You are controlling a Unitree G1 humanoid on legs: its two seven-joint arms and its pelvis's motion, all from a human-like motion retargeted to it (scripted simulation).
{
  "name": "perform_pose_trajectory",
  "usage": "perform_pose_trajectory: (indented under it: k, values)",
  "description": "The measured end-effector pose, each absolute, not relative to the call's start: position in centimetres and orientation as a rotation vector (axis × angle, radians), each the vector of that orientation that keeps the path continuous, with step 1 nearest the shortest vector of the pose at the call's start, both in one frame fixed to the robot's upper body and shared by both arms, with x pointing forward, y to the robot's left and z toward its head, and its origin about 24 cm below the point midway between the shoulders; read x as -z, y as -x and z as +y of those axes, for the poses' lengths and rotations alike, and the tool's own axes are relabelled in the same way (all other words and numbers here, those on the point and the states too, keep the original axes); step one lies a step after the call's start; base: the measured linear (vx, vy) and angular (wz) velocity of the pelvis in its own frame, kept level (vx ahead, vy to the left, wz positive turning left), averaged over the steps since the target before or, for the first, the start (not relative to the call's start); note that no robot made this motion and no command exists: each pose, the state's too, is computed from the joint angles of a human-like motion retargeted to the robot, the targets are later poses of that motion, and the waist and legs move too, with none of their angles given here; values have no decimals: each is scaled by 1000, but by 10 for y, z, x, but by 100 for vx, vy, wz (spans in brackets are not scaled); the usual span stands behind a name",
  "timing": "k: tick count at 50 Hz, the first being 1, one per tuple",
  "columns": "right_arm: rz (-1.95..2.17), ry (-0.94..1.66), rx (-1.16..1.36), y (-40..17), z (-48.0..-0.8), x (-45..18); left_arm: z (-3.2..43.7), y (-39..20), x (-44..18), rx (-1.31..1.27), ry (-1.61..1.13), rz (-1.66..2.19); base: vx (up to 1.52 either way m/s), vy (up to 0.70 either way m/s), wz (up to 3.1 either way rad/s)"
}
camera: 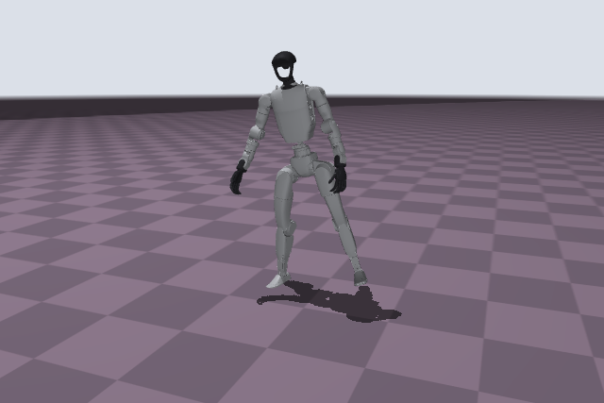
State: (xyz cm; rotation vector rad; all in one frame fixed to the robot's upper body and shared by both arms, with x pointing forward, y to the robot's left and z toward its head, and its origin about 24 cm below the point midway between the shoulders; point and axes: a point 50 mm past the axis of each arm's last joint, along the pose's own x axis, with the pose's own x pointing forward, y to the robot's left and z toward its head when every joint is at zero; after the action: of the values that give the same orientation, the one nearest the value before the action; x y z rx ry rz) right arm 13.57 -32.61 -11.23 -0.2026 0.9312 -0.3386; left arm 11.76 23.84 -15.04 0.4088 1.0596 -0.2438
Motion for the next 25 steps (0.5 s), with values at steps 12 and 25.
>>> perform_pose_trajectory:
  k: [12, 25]
  values:
    - [917, 238, 436, -128, -351, 101, 241, -140, 142, 186, -471, 960, -1, 39, 27]
    - [972, 190, 596, -113, -350, 108, 247, -154, 135, 162, -476, 929, 0, 67, 19]
